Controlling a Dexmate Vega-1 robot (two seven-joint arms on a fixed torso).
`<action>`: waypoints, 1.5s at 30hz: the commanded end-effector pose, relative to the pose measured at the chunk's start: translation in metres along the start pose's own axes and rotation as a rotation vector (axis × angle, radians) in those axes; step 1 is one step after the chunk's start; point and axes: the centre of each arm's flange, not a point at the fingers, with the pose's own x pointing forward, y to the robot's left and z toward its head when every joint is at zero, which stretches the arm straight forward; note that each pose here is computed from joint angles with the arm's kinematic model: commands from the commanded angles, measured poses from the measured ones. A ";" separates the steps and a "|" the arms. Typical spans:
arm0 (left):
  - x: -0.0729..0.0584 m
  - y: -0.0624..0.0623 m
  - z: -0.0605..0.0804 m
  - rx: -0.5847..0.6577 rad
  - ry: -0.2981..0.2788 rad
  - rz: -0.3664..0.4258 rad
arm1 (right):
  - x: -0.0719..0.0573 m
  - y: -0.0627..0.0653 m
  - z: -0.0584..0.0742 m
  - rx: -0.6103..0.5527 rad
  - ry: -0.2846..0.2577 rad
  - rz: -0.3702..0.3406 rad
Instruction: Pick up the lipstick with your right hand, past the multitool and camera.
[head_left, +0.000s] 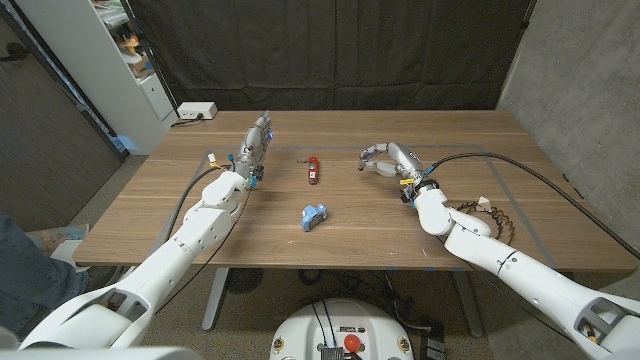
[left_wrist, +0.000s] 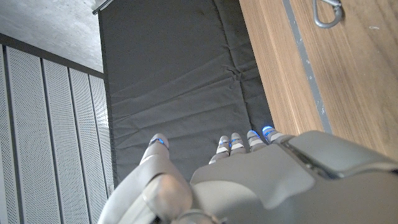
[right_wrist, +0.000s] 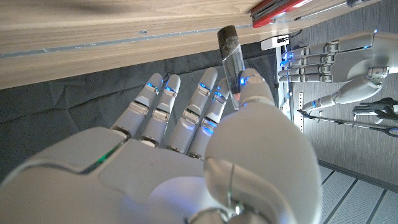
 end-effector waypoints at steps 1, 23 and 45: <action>0.000 -0.003 -0.001 0.002 0.004 -0.010 | 0.001 -0.014 0.008 0.007 0.003 0.001; -0.002 0.000 0.001 0.012 0.006 -0.018 | 0.006 -0.033 0.022 0.024 -0.042 0.035; -0.002 0.002 0.000 0.016 0.011 -0.025 | 0.014 -0.053 0.031 0.062 -0.086 0.074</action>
